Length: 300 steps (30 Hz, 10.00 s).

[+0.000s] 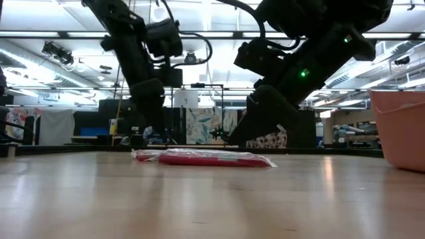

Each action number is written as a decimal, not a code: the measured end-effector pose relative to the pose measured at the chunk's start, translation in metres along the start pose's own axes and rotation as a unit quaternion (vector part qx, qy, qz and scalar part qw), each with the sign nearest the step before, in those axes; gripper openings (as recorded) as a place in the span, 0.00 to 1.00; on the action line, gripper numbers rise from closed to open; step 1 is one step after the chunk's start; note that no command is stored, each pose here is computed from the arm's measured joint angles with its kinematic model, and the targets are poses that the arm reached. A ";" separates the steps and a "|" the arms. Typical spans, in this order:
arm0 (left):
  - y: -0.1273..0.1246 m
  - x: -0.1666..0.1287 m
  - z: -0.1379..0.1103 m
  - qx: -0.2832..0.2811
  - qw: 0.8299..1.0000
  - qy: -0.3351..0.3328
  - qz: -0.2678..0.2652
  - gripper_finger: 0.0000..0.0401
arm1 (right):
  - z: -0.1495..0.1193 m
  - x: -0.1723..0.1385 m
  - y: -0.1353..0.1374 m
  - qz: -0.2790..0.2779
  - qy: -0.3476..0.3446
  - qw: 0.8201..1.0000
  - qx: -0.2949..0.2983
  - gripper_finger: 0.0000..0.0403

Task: Sort popcorn bags into baskets
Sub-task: Put the red popcorn bag into the orange bin, then put the red popcorn into the orange bin

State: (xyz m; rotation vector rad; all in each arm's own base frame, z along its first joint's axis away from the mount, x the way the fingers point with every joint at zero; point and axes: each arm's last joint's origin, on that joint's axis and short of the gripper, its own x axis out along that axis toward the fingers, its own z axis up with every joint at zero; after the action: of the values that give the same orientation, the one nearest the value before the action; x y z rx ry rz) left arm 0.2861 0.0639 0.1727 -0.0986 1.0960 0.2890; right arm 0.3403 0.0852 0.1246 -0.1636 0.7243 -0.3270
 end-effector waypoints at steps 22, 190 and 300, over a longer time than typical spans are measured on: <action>0.048 0.044 -0.037 -0.114 0.982 0.034 -0.147 0.50 | 0.005 -0.001 0.003 0.009 -0.023 1.000 -0.013 0.44; -0.165 -0.041 -0.023 0.185 0.965 -0.108 -0.152 0.52 | 0.031 -0.192 -0.050 0.176 0.378 0.905 -0.080 0.55; -0.186 0.027 -0.049 0.417 0.903 -0.075 0.063 0.02 | 0.077 -0.175 0.049 0.136 0.104 0.984 -0.048 0.48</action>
State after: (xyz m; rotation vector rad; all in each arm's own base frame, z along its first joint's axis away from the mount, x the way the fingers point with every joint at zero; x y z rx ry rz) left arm 0.3071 -0.1205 0.1150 0.7529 0.9942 -0.0773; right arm 0.2808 0.1950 0.2779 -0.1198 0.9575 -0.0475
